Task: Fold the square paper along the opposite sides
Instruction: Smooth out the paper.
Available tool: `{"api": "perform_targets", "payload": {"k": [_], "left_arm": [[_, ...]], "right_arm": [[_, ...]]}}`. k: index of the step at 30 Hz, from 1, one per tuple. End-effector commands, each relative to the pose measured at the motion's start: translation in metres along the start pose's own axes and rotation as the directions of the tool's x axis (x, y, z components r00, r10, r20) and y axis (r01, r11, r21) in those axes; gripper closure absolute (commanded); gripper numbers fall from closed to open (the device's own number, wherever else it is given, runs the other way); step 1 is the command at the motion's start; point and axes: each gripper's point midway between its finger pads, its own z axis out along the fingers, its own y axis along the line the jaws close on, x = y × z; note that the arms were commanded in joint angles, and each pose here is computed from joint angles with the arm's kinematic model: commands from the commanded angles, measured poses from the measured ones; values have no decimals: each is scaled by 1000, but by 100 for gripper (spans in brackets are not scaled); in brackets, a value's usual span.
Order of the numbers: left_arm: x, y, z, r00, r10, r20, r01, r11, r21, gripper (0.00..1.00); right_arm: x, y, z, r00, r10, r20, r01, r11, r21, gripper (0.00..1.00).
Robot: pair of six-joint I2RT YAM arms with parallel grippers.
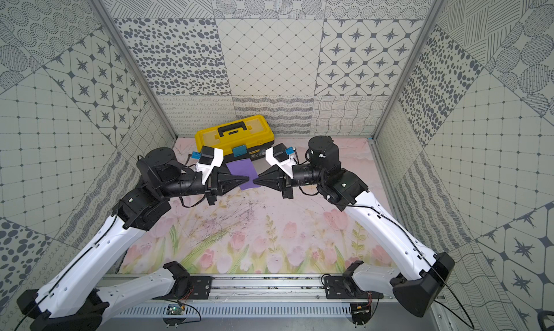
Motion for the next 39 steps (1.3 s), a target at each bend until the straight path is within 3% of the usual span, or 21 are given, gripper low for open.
{"api": "perform_targets", "payload": {"k": [1,2,9,10,12,16,17,18,19,20,31,32,33,34,36,37,38,39], "left_arm": [[-18,-3,-3,998,44,49,-45,999,5,100],[-18,-3,-2,998,43,48,-43,999,6,100],[-18,-3,-2,998,42,47,-42,999,7,100],[-18,-2,-2,998,42,46,-42,999,6,100],[-18,-2,-2,998,42,45,-42,999,4,100],[-17,-2,-2,998,40,43,-41,999,5,100],[-17,-2,-2,998,40,43,-40,999,4,100],[-17,-2,-2,998,40,43,-40,999,4,100],[-17,-2,-2,998,39,41,-39,999,3,100],[-16,-2,-2,998,38,41,-39,999,4,100],[-16,1,-2,998,40,41,-40,999,-15,100],[-16,3,-1,998,40,41,-40,999,-21,100],[-16,4,-1,998,42,42,-41,999,-26,100],[-16,5,-1,998,42,42,-40,999,-31,100],[-16,6,0,998,41,43,-39,999,-37,100],[-16,7,0,998,41,43,-39,998,-41,100],[-15,9,0,998,38,42,-36,998,-47,100],[-14,12,2,999,32,39,-30,998,-55,100]], "right_arm": [[1,1,-3,1000,-9,9,9,1000,12,77],[2,1,-3,1000,-6,8,6,1000,18,100],[6,2,-3,1000,1,9,-1,1000,19,100],[6,1,-3,1000,2,9,-2,1000,21,89],[8,0,-3,1000,8,5,-8,1000,28,100],[11,0,-2,1000,16,4,-16,1000,26,100],[11,-2,-2,1000,20,1,-20,999,36,99],[12,-2,-2,1000,16,-1,-16,999,39,87],[14,-2,-3,1000,13,-3,-13,999,37,86],[13,-3,-2,1000,14,-1,-14,999,43,100],[26,-5,-4,999,34,-17,-33,997,69,100],[30,-7,-4,999,47,-24,-45,995,88,97],[36,-8,-5,998,56,-32,-53,993,101,81],[41,-7,-6,997,64,-38,-59,992,107,77],[54,-9,-8,995,90,-42,-83,986,143,100],[60,-10,-10,993,108,-45,-99,982,163,100],[65,-11,-12,991,123,-47,-113,976,185,92],[70,-11,-15,989,141,-49,-127,969,210,55]]}}
